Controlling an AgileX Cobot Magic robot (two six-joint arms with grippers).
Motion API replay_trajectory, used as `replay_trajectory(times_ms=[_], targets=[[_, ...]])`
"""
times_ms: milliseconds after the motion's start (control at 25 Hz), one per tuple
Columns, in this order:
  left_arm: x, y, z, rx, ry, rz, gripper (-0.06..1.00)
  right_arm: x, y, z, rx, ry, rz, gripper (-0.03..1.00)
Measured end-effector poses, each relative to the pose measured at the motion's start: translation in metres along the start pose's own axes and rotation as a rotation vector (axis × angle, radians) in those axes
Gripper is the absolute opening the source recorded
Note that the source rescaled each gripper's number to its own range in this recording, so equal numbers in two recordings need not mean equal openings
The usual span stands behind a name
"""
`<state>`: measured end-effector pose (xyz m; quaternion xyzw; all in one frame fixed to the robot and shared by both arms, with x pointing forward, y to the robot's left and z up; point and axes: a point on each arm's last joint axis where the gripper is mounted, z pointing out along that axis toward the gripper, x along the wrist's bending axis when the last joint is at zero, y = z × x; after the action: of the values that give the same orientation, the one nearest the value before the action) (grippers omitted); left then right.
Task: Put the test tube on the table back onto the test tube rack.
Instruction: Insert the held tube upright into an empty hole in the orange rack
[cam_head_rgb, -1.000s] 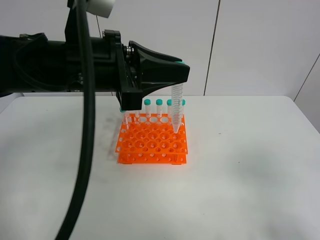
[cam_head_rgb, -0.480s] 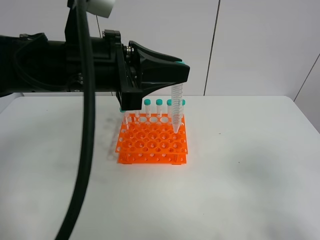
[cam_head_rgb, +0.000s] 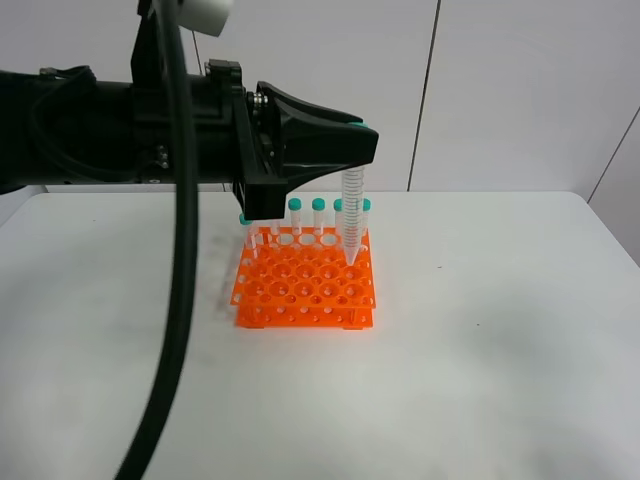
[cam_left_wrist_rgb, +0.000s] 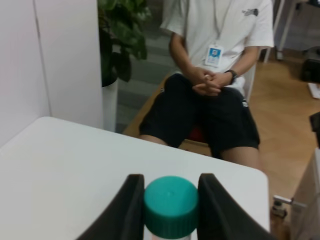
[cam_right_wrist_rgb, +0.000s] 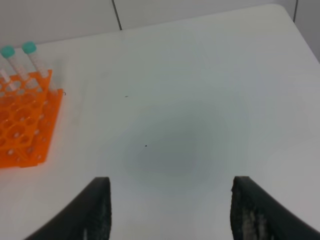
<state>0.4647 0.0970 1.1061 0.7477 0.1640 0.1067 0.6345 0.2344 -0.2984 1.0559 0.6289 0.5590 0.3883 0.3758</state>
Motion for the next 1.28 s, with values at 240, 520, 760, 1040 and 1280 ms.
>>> replay_trajectory(times_ms=[240, 520, 760, 1040, 1280], targets=[[0.008, -0.003, 0.000, 0.027, 0.084, -0.028, 0.00, 0.000, 0.000, 0.000, 0.000, 0.000, 0.000, 0.67], [0.014, -0.011, -0.002, 0.132, 0.156, -0.007, 0.00, 0.000, 0.000, 0.000, 0.000, 0.000, 0.000, 0.67], [0.021, -0.010, -0.003, 0.234, 0.250, 0.003, 0.00, 0.000, 0.000, 0.000, 0.000, 0.000, 0.001, 0.67], [0.010, -0.003, 0.013, 0.178, 0.403, -0.022, 0.00, 0.000, 0.000, 0.000, 0.000, 0.000, 0.003, 0.67], [0.027, -0.016, 0.030, 0.039, 0.532, -0.136, 0.00, 0.000, 0.000, 0.000, 0.000, 0.000, 0.003, 0.67]])
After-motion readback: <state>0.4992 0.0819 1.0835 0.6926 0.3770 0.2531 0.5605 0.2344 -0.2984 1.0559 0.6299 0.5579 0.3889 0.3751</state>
